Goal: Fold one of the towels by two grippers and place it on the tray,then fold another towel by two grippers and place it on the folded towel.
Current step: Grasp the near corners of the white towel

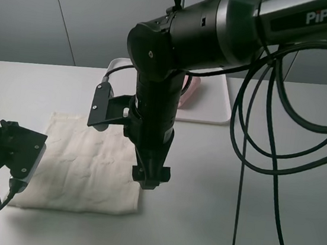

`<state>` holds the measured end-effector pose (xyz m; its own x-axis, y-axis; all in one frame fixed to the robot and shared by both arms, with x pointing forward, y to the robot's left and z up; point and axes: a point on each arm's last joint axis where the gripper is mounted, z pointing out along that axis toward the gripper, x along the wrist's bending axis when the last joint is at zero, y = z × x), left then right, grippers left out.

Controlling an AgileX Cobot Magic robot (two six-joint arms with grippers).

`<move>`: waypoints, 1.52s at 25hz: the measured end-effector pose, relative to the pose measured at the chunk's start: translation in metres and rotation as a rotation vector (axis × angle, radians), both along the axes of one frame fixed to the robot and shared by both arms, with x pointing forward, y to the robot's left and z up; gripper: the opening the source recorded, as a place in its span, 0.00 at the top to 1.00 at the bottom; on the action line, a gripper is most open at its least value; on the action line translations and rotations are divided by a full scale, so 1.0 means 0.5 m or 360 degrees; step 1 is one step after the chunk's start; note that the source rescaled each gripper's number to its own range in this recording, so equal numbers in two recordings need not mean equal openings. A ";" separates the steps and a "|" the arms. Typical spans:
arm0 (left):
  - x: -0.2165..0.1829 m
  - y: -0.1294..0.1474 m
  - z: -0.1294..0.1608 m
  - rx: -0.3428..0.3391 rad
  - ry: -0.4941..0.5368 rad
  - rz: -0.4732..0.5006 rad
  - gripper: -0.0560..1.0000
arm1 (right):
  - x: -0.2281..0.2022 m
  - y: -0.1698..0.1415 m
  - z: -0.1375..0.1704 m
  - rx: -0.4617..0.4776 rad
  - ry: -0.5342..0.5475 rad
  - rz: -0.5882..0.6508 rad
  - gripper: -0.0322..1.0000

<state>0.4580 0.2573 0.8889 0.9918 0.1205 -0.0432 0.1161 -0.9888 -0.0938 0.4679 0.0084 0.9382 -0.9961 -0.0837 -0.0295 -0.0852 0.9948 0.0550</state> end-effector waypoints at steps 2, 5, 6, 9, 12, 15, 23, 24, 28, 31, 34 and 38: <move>-0.001 -0.002 0.000 -0.0004 0.0001 -0.0001 0.02 | 0.000 0.000 0.000 0.0000 0.0001 -0.0012 0.01; -0.003 -0.016 0.000 -0.0006 0.0001 -0.0045 0.02 | 0.001 -0.001 0.000 0.0000 0.0001 -0.0021 0.01; -0.004 -0.019 0.000 -0.0006 0.0001 -0.0059 0.02 | 0.001 -0.001 0.000 0.0001 0.0001 -0.0025 0.01; -0.005 -0.027 -0.001 -0.0011 -0.0012 -0.0089 0.02 | 0.001 -0.001 0.000 0.0001 0.0001 -0.0028 0.01; -0.003 -0.028 -0.001 -0.0018 -0.0031 -0.0090 0.02 | -0.001 0.001 0.000 0.0019 0.0026 -0.0049 0.01; -0.002 -0.029 -0.001 -0.0020 -0.0037 -0.0090 0.02 | -0.004 0.003 0.000 0.0035 0.0048 -0.0066 0.01; -0.053 -0.029 -0.022 0.0040 0.0099 -0.0187 0.02 | -0.003 0.005 0.000 0.0050 0.0043 -0.0070 0.01; -0.054 -0.028 -0.022 0.0039 0.0091 -0.0191 0.02 | -0.003 0.006 0.001 0.0056 0.0039 -0.0070 0.01; -0.055 -0.028 -0.018 0.0031 0.0068 -0.0192 0.02 | -0.001 0.008 0.001 0.0079 0.0021 -0.0071 0.01; -0.050 -0.032 -0.021 0.0000 0.0006 -0.0190 0.02 | 0.000 0.009 0.001 0.0090 0.0013 -0.0071 0.01; -0.063 -0.028 -0.032 -0.0013 -0.0012 -0.0199 0.02 | 0.001 0.009 0.001 0.0092 0.0011 -0.0071 0.01; -0.085 -0.019 -0.044 -0.0009 -0.0034 -0.0254 0.02 | 0.001 0.009 0.001 0.0092 0.0011 -0.0065 0.01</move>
